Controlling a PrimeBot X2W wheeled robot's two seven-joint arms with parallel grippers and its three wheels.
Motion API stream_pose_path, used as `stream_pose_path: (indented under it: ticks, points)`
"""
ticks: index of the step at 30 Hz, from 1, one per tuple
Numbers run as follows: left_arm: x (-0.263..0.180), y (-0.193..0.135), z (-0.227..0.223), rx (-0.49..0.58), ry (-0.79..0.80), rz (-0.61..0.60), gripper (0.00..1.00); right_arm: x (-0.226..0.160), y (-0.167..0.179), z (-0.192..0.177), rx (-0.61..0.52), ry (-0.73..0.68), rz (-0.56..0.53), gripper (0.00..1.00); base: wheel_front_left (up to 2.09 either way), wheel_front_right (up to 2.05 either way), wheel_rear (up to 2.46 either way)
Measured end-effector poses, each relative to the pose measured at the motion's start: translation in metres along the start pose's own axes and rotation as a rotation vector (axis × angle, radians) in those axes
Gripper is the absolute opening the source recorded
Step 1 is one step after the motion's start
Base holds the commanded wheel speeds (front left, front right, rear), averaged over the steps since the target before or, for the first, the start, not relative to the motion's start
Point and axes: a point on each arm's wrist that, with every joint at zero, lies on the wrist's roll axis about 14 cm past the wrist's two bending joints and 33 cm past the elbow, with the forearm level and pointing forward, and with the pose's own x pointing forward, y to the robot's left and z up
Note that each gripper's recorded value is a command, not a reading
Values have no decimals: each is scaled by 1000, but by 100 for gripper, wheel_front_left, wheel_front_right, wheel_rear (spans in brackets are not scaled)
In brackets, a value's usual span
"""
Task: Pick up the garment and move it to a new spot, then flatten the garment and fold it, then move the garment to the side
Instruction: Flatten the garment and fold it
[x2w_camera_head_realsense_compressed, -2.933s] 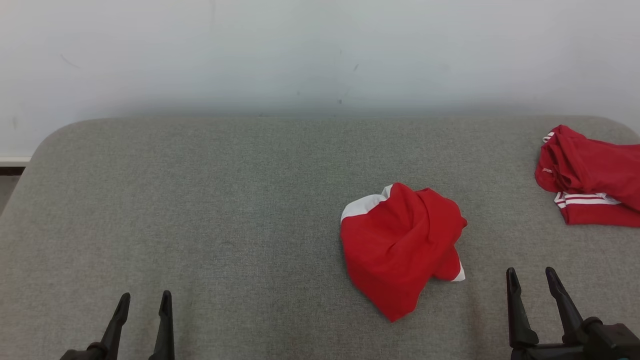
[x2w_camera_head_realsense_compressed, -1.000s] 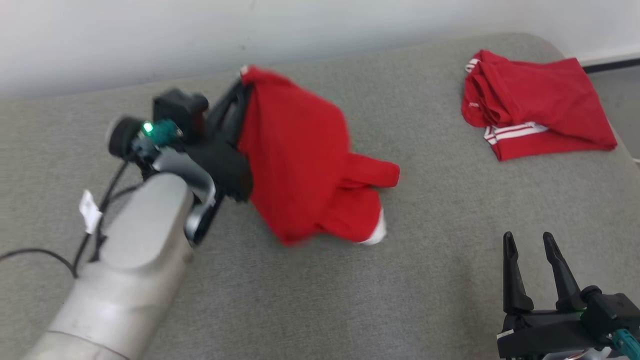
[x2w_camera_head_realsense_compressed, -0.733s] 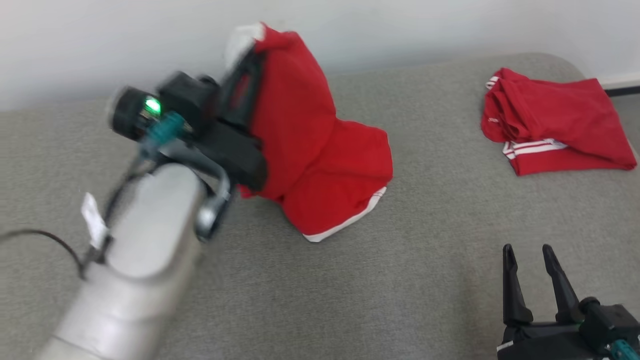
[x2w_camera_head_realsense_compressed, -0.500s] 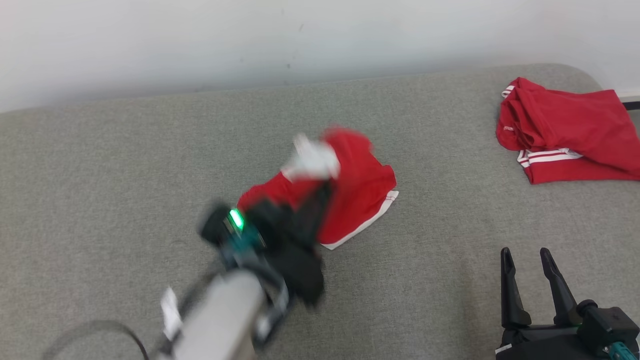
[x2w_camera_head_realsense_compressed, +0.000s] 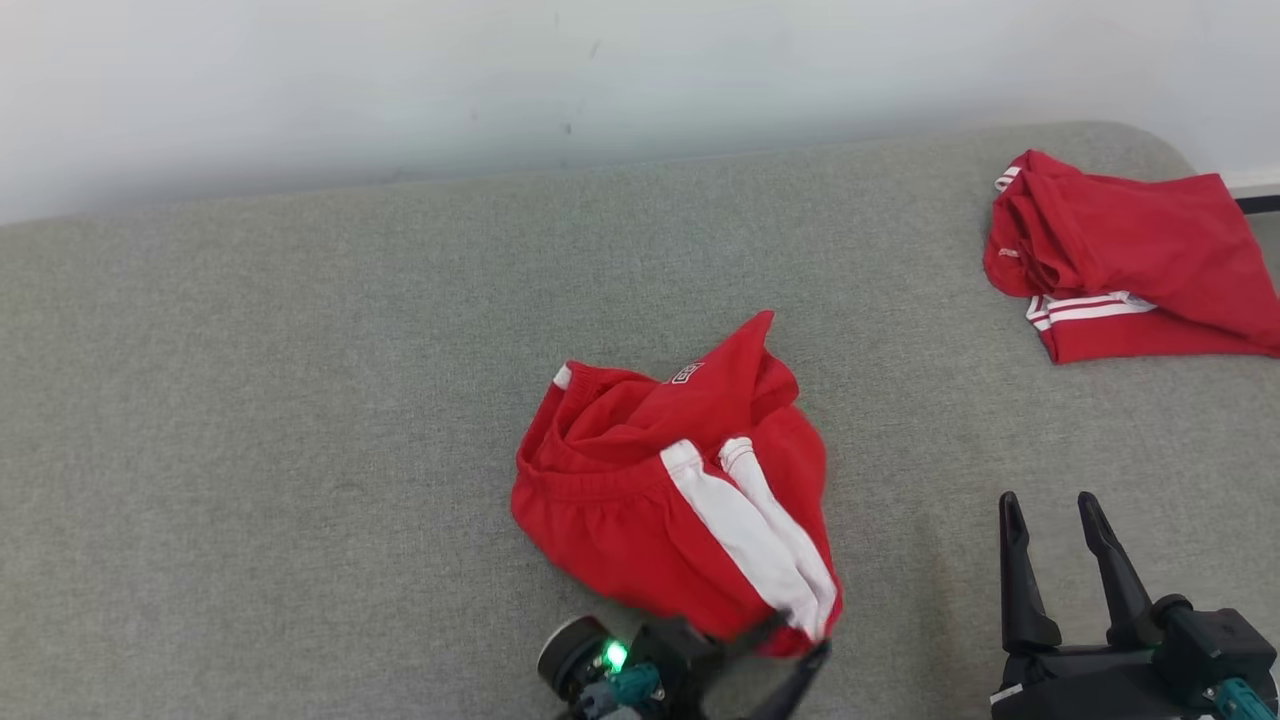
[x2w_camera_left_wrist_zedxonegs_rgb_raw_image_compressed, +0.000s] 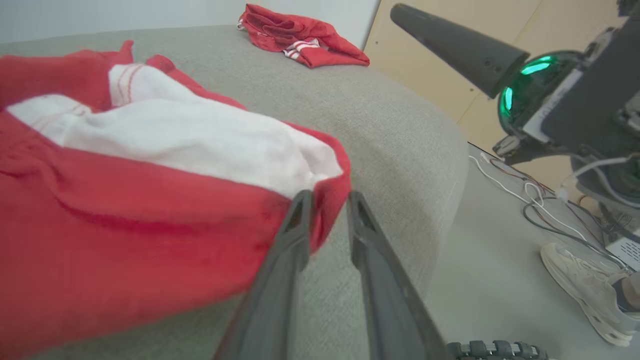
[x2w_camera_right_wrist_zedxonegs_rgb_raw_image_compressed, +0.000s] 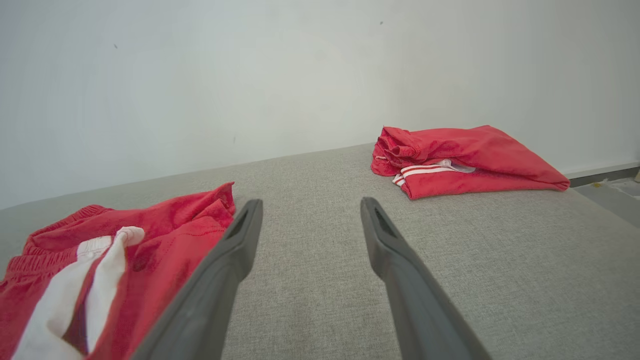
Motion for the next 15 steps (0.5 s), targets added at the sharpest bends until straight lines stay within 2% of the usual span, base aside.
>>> stream_pose_path:
  ticks: [7, 11, 15]
  points:
    - [9, 12, 65, 52, -170, 51, 100, -7, -4, 4, -2, -9, -12, 100, 0, 0, 0]
    - [3, 45, 99, 137, -232, 140, 100, -9, 2, 6, 2, -15, 5, 100, 0, 0, 0]
    - [-2, 78, 105, 198, -205, 206, 100, -11, 0, 8, 4, -22, -4, 100, 0, 0, 0]
